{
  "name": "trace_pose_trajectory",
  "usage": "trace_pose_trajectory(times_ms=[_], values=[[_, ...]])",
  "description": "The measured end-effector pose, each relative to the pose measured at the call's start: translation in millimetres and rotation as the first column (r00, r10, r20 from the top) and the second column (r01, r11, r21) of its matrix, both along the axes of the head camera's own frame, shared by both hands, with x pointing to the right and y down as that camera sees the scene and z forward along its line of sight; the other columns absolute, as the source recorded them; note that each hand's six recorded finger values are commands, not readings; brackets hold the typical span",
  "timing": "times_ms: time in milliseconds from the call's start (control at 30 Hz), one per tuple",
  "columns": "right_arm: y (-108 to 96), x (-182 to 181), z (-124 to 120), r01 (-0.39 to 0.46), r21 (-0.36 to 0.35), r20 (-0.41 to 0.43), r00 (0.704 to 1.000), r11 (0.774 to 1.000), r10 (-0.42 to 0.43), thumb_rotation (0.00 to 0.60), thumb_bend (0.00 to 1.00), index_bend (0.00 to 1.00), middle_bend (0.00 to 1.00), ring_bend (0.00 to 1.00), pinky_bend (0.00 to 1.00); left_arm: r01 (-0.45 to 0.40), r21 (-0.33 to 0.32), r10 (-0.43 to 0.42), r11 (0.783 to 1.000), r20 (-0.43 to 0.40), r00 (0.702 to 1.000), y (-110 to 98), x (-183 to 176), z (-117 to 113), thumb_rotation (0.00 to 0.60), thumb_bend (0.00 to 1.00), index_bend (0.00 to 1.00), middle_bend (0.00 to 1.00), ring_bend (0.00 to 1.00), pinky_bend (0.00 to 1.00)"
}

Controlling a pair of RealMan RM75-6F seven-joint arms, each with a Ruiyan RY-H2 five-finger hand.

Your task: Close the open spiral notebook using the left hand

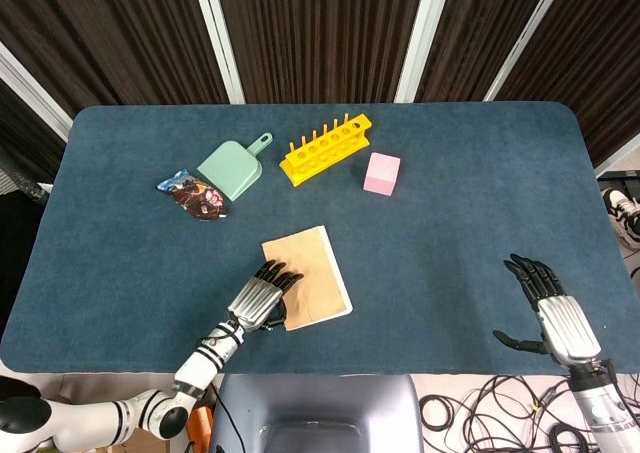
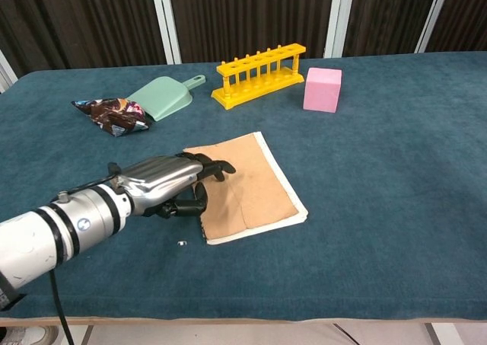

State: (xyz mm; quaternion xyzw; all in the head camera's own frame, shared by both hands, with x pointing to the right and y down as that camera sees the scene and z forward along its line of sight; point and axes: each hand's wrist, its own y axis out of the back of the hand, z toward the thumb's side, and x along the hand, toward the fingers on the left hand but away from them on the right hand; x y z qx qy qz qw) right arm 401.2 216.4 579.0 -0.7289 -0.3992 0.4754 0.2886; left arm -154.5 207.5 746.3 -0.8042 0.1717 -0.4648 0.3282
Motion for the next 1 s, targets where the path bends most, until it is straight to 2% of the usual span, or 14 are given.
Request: trace_pose_trajectory(times_ms=[200, 333, 400, 500, 533, 600, 733, 800, 933, 1000], values=[[0, -1, -2, 0.002, 0.005, 0.003, 1.0, 1.0, -0.002, 0.6, 0.0, 0.06, 0.03, 0.0, 0.05, -0.009, 0.014, 0.009, 1.0, 0.007, 1.0, -1, 2, -4, 0.143, 0.88, 0.14, 0.23, 0.03, 0.01], [-1, 2, -4, -0.004, 0.008, -0.003, 1.0, 1.0, 0.004, 0.6, 0.0, 0.06, 0.03, 0.0, 0.05, 0.066, 0.077, -0.062, 0.995, -0.044, 0.997, -15, -10, -27, 0.147, 0.87, 0.14, 0.23, 0.03, 0.01], [0, 4, -5, -0.007, 0.01, -0.005, 1.0, 1.0, 0.007, 0.6, 0.0, 0.06, 0.03, 0.0, 0.05, 0.117, 0.119, -0.11, 0.986, -0.064, 0.992, -25, -26, -42, 0.149, 0.82, 0.14, 0.23, 0.04, 0.01], [0, 5, -5, -0.01, 0.008, -0.007, 1.0, 1.0, 0.01, 0.6, 0.0, 0.06, 0.03, 0.0, 0.05, 0.216, 0.206, -0.207, 0.954, -0.067, 0.976, -42, -70, -67, 0.176, 0.54, 0.14, 0.23, 0.07, 0.01], [1, 6, -5, -0.012, 0.007, -0.01, 1.0, 1.0, 0.012, 0.6, 0.0, 0.06, 0.03, 0.0, 0.05, 0.258, 0.242, -0.253, 0.935, -0.053, 0.966, -46, -94, -76, 0.188, 0.46, 0.14, 0.23, 0.07, 0.01], [1, 7, -5, -0.015, 0.007, -0.013, 1.0, 1.0, 0.015, 0.6, 0.0, 0.06, 0.03, 0.0, 0.05, 0.313, 0.289, -0.322, 0.905, -0.017, 0.947, -48, -133, -89, 0.192, 0.39, 0.14, 0.23, 0.08, 0.02], [0, 9, -6, -0.017, 0.018, -0.028, 0.999, 1.0, 0.017, 0.6, 0.0, 0.06, 0.03, 0.0, 0.05, 0.402, 0.361, -0.459, 0.842, 0.085, 0.884, -32, -217, -114, 0.194, 0.36, 0.14, 0.21, 0.1, 0.02], [0, 10, -5, -0.018, 0.024, -0.031, 0.999, 1.0, 0.018, 0.6, 0.0, 0.06, 0.03, 0.0, 0.05, 0.431, 0.376, -0.502, 0.82, 0.114, 0.857, -19, -244, -124, 0.211, 0.36, 0.13, 0.2, 0.1, 0.02], [0, 8, -4, -0.018, 0.022, -0.026, 0.999, 1.0, 0.019, 0.6, 0.0, 0.05, 0.03, 0.0, 0.05, 0.492, 0.401, -0.583, 0.773, 0.142, 0.8, 17, -292, -143, 0.329, 0.36, 0.12, 0.2, 0.09, 0.02], [-1, 6, -4, -0.017, 0.019, -0.016, 1.0, 1.0, 0.017, 0.6, 0.0, 0.05, 0.03, 0.0, 0.05, 0.503, 0.411, -0.601, 0.76, 0.153, 0.784, 34, -306, -152, 0.371, 0.36, 0.12, 0.2, 0.09, 0.02]])
